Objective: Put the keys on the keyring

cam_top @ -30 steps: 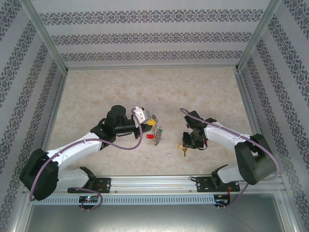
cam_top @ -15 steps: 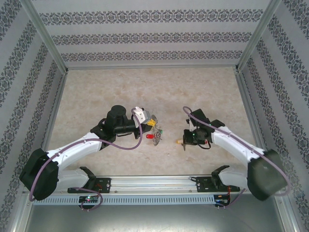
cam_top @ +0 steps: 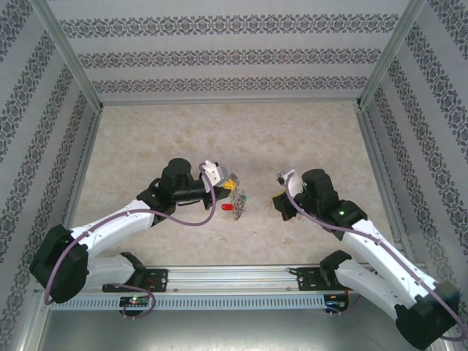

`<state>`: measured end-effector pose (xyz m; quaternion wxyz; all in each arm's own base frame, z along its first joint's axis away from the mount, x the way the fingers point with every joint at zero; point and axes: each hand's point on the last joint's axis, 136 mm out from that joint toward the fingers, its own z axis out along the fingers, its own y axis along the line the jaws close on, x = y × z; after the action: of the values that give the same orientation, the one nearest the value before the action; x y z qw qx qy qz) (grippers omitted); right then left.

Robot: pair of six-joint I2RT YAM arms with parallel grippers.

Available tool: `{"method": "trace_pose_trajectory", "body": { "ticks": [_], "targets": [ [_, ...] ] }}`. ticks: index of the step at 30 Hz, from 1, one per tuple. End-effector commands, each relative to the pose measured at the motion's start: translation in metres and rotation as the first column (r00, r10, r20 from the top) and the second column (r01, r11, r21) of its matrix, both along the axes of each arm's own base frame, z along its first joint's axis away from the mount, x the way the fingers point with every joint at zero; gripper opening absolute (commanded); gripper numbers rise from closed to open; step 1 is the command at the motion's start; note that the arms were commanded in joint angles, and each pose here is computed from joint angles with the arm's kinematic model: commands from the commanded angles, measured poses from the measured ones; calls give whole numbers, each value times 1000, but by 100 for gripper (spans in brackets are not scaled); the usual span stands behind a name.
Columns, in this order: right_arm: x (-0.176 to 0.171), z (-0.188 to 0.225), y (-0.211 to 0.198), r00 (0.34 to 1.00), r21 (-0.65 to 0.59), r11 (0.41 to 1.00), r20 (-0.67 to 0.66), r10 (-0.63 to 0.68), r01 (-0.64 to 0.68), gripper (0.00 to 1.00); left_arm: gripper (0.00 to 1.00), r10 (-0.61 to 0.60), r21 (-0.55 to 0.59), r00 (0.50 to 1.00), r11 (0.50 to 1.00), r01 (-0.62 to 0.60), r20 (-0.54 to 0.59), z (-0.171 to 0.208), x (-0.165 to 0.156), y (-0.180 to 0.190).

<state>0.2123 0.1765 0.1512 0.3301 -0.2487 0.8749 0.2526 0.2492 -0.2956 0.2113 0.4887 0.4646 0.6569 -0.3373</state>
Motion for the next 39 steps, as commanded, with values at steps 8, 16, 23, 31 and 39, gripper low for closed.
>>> {"method": "trace_pose_trajectory", "body": {
  "ticks": [8, 16, 23, 31, 39],
  "targets": [
    [-5, 12, 36, 988, 133, 979, 23, 152, -153, 0, 0, -39, -35, 998, 999, 41, 48, 23, -1, -3],
    [-3, 53, 33, 877, -42, 968, 415, 242, -247, 0, 0, -101, -71, 995, 992, 102, 18, 22, -7, -12],
    [-7, 80, 52, 796, -75, 928, 492, 354, -366, 0, 0, -134, -70, 991, 989, 133, -11, 18, -8, -17],
    [-15, 89, 72, 777, 1, 887, 482, 404, -462, 0, 0, -133, -62, 991, 989, 131, -26, 15, -6, -18],
    [-7, 91, 78, 776, -8, 895, 496, 390, -445, 0, 0, -134, -63, 991, 989, 132, -27, 15, -5, -19]
  ]
}}
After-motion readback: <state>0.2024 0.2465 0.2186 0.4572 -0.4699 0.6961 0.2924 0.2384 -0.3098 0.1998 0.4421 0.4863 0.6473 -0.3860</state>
